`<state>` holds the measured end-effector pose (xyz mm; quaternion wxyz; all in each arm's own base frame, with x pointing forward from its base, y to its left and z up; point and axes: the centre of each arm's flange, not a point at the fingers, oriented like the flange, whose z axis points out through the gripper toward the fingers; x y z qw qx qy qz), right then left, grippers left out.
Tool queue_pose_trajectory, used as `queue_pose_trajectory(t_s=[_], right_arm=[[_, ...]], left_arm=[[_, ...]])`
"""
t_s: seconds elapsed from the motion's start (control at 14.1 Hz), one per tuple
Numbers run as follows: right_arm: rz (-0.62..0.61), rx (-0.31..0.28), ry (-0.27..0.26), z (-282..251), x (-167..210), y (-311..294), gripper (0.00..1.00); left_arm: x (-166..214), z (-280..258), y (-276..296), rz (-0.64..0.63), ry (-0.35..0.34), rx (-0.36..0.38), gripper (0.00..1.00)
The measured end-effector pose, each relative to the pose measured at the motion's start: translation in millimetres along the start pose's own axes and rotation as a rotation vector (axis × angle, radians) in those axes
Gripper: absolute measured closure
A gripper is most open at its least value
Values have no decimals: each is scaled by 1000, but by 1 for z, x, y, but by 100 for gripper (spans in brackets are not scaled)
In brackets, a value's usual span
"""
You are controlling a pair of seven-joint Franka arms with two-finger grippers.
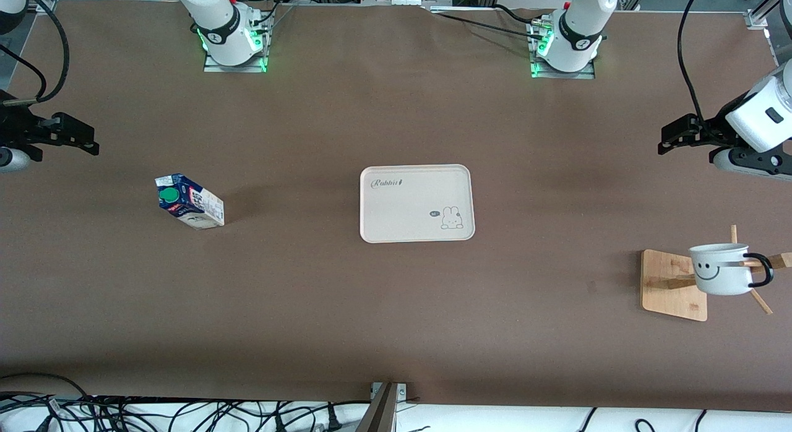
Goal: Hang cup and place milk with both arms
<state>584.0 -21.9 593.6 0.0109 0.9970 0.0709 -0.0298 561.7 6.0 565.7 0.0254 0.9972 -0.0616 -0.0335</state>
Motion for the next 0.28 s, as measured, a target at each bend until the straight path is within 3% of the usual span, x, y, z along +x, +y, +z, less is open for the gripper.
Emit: queue_pose_trajectory(t_s=[0.28], right_arm=[[2, 4, -23, 2, -3, 1, 0]], left_arm=[[0, 0, -1, -17, 0, -1, 0]])
